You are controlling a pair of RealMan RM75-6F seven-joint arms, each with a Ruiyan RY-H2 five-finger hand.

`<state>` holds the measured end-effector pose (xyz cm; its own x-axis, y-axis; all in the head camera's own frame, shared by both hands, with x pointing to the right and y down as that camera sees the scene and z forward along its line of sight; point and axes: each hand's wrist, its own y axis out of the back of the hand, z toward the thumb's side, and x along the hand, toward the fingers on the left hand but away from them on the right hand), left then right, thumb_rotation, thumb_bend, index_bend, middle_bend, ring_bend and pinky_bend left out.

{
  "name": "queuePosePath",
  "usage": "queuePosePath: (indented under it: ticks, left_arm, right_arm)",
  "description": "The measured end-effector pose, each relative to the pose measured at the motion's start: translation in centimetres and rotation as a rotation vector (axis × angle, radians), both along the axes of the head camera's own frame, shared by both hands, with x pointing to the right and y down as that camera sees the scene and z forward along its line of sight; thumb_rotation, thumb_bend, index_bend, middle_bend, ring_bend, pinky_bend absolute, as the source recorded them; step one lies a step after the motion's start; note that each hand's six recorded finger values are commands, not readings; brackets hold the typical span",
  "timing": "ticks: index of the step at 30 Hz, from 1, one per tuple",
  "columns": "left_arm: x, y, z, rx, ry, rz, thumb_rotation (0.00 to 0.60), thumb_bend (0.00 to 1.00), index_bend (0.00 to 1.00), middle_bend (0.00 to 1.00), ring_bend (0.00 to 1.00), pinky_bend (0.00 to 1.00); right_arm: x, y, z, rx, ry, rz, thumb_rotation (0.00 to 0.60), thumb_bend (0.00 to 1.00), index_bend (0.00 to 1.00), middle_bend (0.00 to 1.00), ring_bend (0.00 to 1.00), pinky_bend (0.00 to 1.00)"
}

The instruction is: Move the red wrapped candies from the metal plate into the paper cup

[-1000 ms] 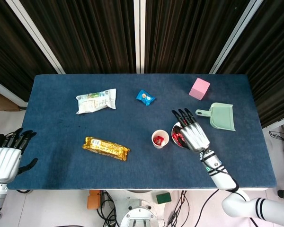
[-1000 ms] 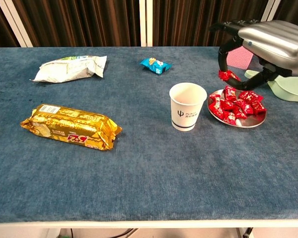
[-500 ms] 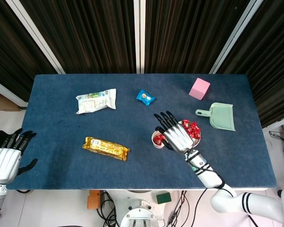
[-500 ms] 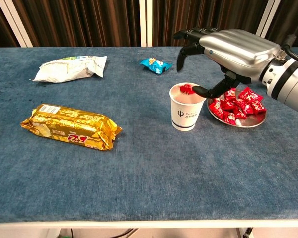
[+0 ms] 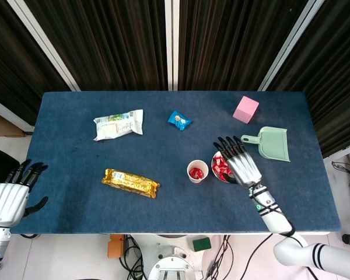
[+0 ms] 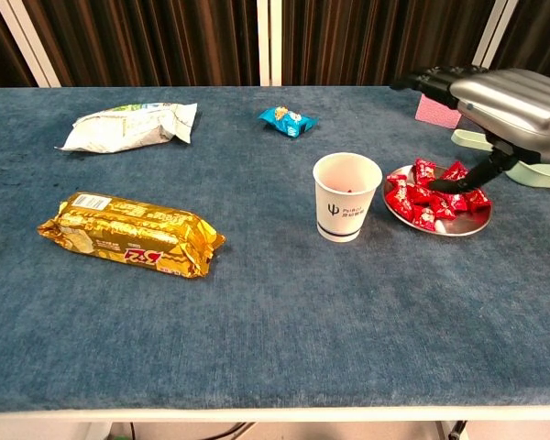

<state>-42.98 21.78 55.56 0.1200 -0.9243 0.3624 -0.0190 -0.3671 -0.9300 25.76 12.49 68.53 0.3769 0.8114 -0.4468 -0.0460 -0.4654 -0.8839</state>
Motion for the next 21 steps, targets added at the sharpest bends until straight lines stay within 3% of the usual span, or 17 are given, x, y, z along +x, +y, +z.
queuePosePath:
  ticks: [6, 9, 21]
  left_arm:
    - [0.0, -0.1, 0.2, -0.008, -0.003, -0.004, 0.6, 0.18, 0.18, 0.15, 0.06, 0.2]
    - [-0.1, -0.2, 0.2, -0.006, -0.001, -0.006, 0.6, 0.18, 0.18, 0.15, 0.06, 0.2]
    - [-0.4, -0.4, 0.2, -0.006, -0.002, -0.016, 0.6, 0.18, 0.18, 0.15, 0.06, 0.2]
  right_arm:
    - [3.8, 1.0, 2.9, -0.097, 0.158, 0.044, 0.6, 0.22, 0.21, 0.0, 0.0, 0.0]
    - [4.5, 1.4, 3.9, -0.111, 0.19, 0.047, 0.6, 0.23, 0.22, 0.0, 0.0, 0.0]
    - [4.0, 1.3, 5.1, -0.085, 0.15, 0.047, 0.6, 0.29, 0.33, 0.0, 0.0, 0.0]
